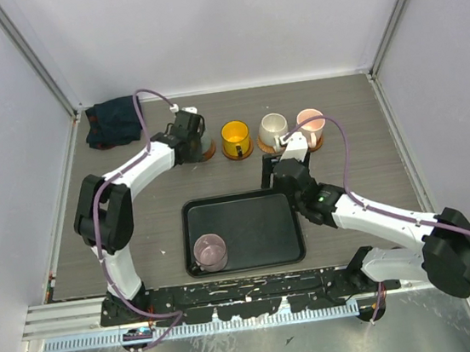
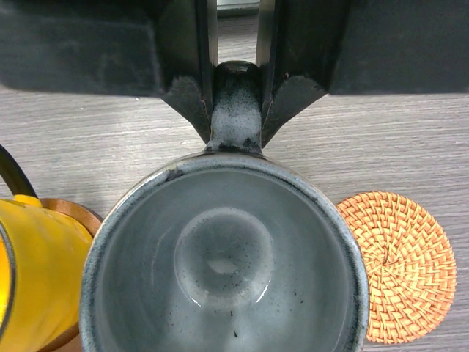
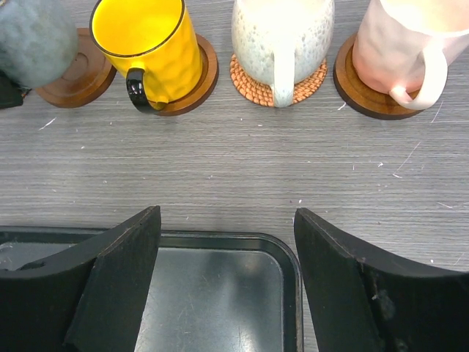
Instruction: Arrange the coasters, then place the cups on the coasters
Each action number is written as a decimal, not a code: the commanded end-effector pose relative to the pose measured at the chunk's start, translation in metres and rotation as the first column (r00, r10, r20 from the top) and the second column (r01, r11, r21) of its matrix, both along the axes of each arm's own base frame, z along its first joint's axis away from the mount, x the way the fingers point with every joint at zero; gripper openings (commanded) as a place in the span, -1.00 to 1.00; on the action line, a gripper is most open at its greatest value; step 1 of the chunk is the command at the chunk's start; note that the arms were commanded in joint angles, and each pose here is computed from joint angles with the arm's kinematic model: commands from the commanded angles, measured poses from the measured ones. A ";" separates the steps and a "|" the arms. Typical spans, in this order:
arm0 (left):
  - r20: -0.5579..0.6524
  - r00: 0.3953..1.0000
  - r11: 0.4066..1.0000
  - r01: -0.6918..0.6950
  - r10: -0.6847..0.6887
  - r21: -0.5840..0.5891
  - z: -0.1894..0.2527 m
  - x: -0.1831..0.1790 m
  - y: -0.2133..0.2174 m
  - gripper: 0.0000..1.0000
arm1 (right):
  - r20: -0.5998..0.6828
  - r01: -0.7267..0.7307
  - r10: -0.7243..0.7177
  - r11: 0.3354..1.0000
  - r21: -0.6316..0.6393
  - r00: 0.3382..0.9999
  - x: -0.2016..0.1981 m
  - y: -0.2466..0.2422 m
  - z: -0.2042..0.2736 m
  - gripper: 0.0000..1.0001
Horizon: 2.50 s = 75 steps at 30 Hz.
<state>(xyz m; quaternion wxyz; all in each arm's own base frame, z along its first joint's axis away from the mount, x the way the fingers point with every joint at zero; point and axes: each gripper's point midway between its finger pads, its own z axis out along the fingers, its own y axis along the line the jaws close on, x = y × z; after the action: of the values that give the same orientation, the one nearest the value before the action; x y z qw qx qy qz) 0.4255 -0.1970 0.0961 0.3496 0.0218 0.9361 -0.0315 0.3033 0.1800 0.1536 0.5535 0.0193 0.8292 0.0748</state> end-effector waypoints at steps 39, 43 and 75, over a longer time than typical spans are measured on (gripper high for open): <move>0.118 0.990 0.997 -0.071 0.076 -0.041 0.006 0.047 -0.006 -1.00 | -0.005 -0.050 0.050 0.998 0.034 0.999 0.012 0.026 0.000 0.55; 0.111 0.991 0.997 -0.071 0.074 -0.037 0.000 0.047 -0.006 -1.00 | -0.006 -0.054 0.055 0.998 0.037 0.998 0.013 0.028 0.000 0.55; 0.035 0.996 0.997 -0.081 0.082 -0.009 -0.010 0.020 0.003 -0.71 | -0.013 -0.085 0.086 0.993 0.076 0.996 0.010 0.035 0.002 0.55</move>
<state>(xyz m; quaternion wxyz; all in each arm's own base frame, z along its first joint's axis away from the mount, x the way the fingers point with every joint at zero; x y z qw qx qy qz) 0.4429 -0.1971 0.0609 0.3392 0.0033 0.9406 -0.0168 0.3033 0.2034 0.1262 0.5139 -0.0152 0.8524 0.0952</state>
